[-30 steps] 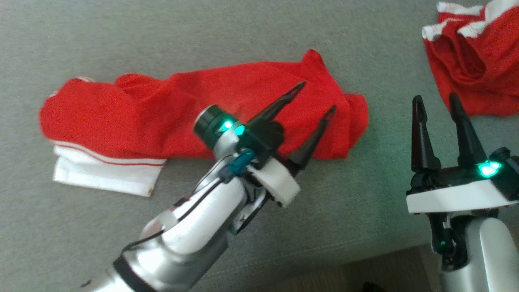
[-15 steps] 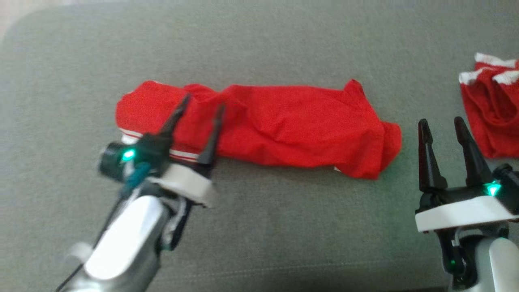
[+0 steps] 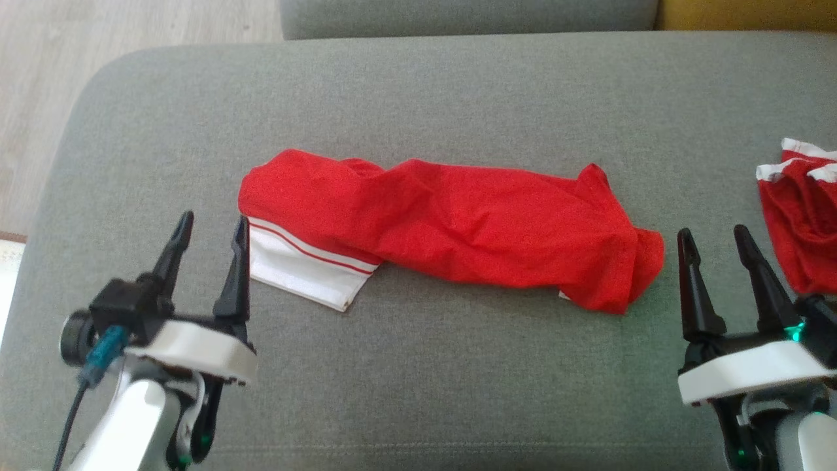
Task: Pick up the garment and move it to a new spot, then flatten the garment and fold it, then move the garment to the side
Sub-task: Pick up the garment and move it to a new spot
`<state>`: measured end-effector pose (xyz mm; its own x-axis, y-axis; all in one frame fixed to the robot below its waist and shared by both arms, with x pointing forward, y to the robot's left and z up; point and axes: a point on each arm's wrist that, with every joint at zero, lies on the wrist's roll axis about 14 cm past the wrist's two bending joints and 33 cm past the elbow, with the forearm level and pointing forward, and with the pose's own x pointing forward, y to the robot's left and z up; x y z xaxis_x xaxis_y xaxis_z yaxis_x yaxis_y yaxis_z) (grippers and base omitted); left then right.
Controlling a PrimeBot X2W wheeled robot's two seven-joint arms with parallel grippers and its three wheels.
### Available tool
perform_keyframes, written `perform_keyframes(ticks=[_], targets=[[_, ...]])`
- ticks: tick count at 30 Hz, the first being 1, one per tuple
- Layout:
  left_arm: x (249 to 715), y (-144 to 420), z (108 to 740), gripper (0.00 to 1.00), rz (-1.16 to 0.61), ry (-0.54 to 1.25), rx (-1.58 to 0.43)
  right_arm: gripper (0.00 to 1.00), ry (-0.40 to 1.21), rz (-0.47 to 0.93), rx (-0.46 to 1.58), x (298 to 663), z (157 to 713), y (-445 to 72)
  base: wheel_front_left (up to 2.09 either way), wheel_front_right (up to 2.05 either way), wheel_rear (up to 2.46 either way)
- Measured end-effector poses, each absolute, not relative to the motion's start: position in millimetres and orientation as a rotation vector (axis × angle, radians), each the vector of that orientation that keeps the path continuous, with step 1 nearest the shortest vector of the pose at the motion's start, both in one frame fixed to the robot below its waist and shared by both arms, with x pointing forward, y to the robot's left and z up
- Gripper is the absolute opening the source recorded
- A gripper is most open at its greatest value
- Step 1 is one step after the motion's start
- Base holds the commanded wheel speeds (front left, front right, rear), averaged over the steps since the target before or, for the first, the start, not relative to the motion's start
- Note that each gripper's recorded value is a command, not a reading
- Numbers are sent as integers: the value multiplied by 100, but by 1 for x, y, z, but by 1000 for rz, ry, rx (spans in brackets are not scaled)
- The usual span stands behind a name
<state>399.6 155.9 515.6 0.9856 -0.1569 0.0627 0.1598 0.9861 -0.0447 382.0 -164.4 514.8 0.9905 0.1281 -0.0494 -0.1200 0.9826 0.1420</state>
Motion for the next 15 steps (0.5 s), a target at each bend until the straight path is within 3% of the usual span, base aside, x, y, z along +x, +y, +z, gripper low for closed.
perform_keyframes(ticks=[15], targets=[[354,155,506,100,-152,-28,-67,100,52,111,127,349,524,-170,0,0,0]])
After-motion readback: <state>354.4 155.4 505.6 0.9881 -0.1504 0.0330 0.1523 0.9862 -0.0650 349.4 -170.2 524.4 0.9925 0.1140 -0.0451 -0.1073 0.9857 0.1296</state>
